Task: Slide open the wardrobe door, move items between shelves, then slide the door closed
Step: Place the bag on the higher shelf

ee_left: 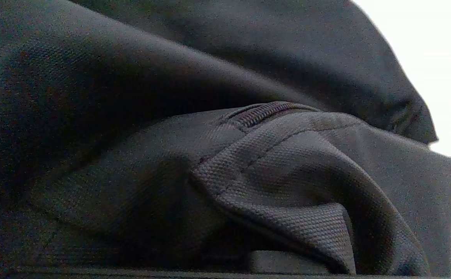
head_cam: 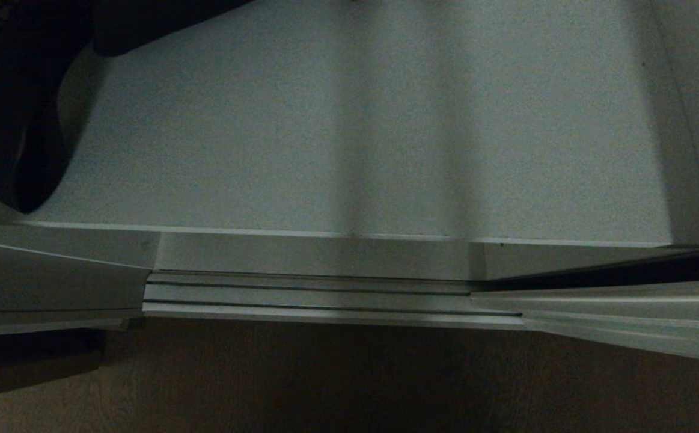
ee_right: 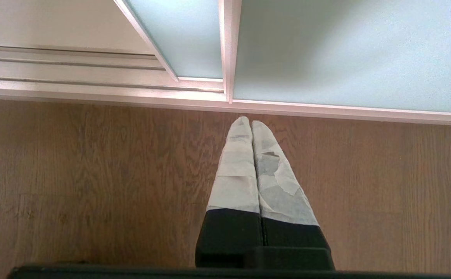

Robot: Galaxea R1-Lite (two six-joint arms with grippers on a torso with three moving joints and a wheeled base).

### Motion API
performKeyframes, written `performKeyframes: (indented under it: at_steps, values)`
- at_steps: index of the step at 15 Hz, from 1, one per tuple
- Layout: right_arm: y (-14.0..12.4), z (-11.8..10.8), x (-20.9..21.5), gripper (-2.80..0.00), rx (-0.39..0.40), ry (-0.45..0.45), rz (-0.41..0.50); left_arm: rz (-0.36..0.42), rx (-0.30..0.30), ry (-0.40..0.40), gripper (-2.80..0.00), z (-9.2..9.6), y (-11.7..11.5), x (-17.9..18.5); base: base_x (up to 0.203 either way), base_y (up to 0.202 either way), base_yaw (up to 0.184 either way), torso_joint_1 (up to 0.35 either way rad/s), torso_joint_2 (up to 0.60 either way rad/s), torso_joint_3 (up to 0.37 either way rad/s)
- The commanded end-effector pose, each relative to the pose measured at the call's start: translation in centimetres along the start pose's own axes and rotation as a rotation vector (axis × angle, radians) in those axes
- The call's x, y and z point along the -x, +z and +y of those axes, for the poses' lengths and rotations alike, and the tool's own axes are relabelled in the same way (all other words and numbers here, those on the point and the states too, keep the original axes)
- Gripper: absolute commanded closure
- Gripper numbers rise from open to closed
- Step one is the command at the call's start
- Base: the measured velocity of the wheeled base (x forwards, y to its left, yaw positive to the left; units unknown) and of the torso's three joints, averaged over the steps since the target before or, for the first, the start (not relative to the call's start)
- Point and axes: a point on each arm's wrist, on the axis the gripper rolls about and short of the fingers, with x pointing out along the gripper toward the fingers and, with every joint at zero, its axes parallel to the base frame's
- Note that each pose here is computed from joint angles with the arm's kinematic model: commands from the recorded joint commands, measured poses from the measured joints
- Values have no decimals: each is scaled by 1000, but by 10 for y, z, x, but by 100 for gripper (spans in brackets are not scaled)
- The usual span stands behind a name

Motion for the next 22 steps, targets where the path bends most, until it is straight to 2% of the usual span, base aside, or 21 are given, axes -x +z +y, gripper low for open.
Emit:
performKeyframes:
  at_steps: [1,3,5,7,9,11,13,14,15,17,19,20,21,22]
  values:
    - [0,0,0,0,-1,0,0,-28,4,-4,0,-2,-19,-13,0,0,0,0,0,0]
    - [0,0,0,0,0,0,-1,-106,-11,-10,0,-4,-30,-22,0,0,0,0,0,0]
    - [0,0,0,0,-1,0,-1,-231,-53,-12,0,-6,-33,-28,0,0,0,0,0,0]
    - [0,0,0,0,0,0,0,-361,-132,-9,0,-8,-29,-27,0,0,0,0,0,0]
    - [0,0,0,0,-1,0,1,-469,-210,-52,0,-10,-18,-22,0,0,0,0,0,0]
    - [0,0,0,0,0,0,-1,-520,-243,-65,0,-10,-11,-19,0,0,0,0,0,0]
    - [0,0,0,0,0,0,0,-562,-225,-63,0,-11,8,-9,0,0,0,0,0,0]
    - [0,0,0,0,0,0,1,-548,-214,-68,0,-13,16,-5,0,0,0,0,0,0]
    - [0,0,0,0,0,0,1,-482,-198,-78,0,-14,18,-3,0,0,0,0,0,0]
    - [0,0,0,0,0,0,0,-335,-97,-86,0,-13,21,2,0,0,0,0,0,0]
    - [0,0,0,0,0,1,1,-130,-5,-98,0,-11,19,9,0,0,0,0,0,0]
    - [0,0,0,0,0,0,-1,-1,23,-83,0,-6,12,10,0,0,0,0,0,0]
    - [0,0,0,0,0,0,-1,110,26,-46,0,2,4,12,0,0,0,0,0,0]
    - [0,0,0,0,-1,0,0,177,23,-2,0,14,4,15,0,0,0,0,0,0]
